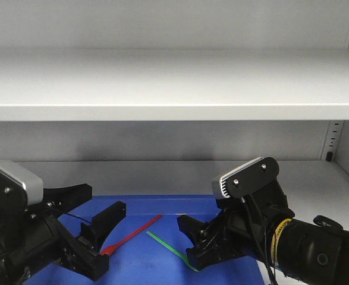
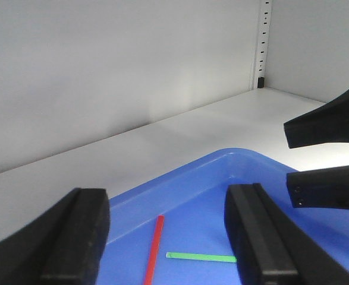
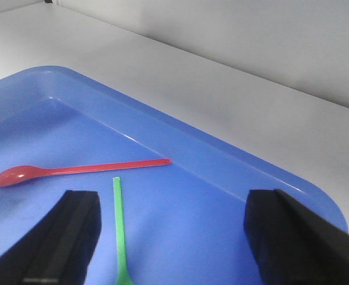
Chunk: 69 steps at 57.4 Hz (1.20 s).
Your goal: Sort red and green spoons into left cabinet
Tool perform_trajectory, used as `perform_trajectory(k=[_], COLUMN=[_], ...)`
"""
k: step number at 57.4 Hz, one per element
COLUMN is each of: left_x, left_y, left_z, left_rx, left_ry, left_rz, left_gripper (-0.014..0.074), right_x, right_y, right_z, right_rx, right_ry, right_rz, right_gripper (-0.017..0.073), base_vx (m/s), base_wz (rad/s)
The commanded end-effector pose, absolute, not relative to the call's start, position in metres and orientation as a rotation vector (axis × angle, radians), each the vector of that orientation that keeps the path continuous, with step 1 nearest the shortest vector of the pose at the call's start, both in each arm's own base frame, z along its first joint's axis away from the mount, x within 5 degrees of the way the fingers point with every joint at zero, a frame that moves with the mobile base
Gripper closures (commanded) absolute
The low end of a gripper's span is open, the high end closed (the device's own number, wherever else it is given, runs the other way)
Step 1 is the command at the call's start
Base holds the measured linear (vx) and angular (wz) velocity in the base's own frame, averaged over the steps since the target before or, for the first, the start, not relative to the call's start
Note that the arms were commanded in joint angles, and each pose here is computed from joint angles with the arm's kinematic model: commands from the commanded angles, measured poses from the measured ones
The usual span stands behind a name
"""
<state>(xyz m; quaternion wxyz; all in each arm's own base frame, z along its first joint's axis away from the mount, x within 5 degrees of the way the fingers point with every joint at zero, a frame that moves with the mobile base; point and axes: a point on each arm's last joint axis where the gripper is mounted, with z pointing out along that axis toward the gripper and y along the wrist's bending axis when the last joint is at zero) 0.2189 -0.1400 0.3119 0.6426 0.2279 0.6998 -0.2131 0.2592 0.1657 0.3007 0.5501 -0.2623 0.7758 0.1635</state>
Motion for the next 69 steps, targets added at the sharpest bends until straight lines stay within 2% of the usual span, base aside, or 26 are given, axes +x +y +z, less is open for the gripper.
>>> perform_trajectory(k=[1, 18, 29, 38, 62, 69], left_x=[0.216, 0.216, 0.213, 0.195, 0.13, 0.106], left_y=[-0.142, -0.141, -0.138, -0.122, -0.03, -0.015], left_z=[0.336, 0.336, 0.329, 0.329, 0.322, 0.305], left_rx=[0.493, 0.492, 0.499, 0.512, 0.236, 0.161], left_ry=[1.467, 1.47, 1.504, 1.509, 1.388, 1.417], left_rz=[-0.53, -0.528, -0.51, -0.431, -0.122, -0.054], left_gripper=[0.005, 0.0053, 0.0102, 0.0208, 0.0598, 0.0602], right_x=[0.256, 0.256, 0.256, 0.256, 0.256, 0.256], right_y=[0.167, 0.167, 0.167, 0.167, 0.167, 0.167], right_z=[0.322, 0.322, 0.322, 0.322, 0.322, 0.322], right_rx=[-0.611, -0.611, -0.611, -0.611, -0.611, -0.611], right_ry=[1.752, 1.752, 1.752, 1.752, 1.752, 1.752], right_rz=[0.431, 0.431, 0.431, 0.431, 0.431, 0.431], right_gripper=[-0.0001, -0.0001, -0.0001, -0.0001, -0.0001, -0.0001], base_vx=[0.0, 0.0, 0.0, 0.0, 0.0, 0.0], base_wz=[0.0, 0.0, 0.0, 0.0, 0.0, 0.0])
